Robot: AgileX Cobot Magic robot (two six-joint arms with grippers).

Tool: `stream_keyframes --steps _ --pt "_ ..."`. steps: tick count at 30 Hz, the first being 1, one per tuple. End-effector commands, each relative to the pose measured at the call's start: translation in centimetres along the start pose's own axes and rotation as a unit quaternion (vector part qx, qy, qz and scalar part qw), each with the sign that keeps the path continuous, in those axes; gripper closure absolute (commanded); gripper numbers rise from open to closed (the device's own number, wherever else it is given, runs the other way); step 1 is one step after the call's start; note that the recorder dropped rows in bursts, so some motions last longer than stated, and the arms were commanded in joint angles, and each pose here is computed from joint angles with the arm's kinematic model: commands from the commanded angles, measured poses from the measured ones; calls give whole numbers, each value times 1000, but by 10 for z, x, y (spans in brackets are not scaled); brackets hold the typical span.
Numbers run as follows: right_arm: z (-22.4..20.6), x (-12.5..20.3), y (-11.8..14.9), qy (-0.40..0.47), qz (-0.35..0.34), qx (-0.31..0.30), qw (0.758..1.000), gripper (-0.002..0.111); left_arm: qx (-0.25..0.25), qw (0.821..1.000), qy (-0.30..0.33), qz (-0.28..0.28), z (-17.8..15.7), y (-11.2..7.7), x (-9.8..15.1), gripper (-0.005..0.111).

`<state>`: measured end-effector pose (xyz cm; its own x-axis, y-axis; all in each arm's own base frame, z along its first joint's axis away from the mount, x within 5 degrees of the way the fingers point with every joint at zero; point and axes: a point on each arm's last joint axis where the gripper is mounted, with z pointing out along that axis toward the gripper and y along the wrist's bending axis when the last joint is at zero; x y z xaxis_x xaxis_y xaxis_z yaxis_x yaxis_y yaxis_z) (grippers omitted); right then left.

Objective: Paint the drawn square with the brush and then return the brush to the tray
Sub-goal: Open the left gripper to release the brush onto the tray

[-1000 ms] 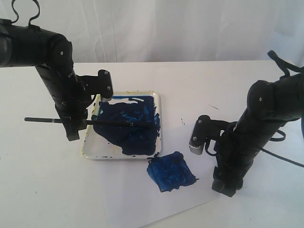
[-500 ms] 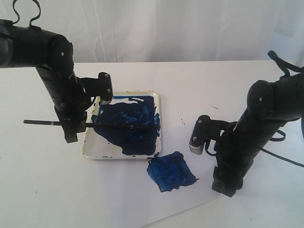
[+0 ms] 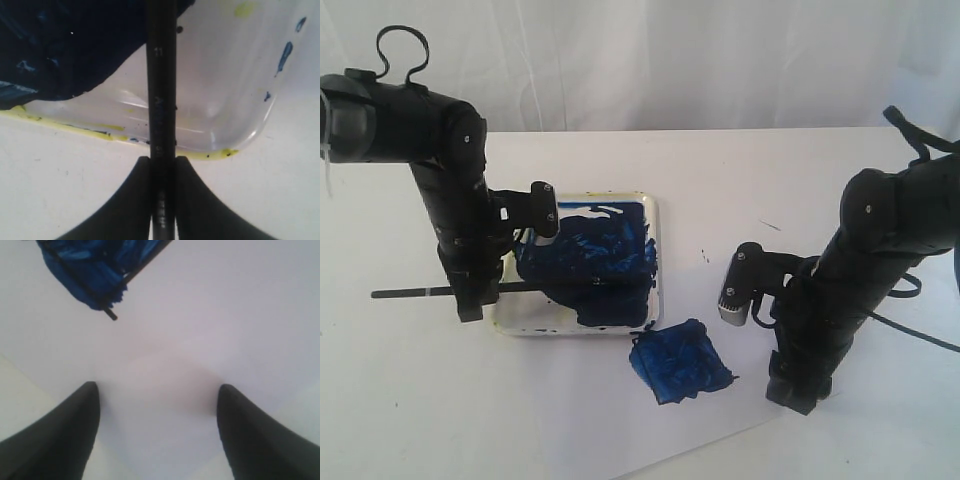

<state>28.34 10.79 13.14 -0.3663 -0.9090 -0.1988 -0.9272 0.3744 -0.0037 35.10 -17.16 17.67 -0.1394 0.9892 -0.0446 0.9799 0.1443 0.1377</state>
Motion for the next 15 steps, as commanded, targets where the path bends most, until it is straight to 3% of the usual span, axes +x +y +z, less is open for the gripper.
stream_keyframes --steps 1,7,15 --pt "8 3 1 9 3 -10 1000 45 17 1000 11 0 3 -3 3 98" --pt "8 3 1 9 3 -10 1000 45 18 1000 13 -2 3 -3 3 75" --pt "8 2 1 8 3 -9 1000 45 5 1000 26 10 1 -1 6 73"
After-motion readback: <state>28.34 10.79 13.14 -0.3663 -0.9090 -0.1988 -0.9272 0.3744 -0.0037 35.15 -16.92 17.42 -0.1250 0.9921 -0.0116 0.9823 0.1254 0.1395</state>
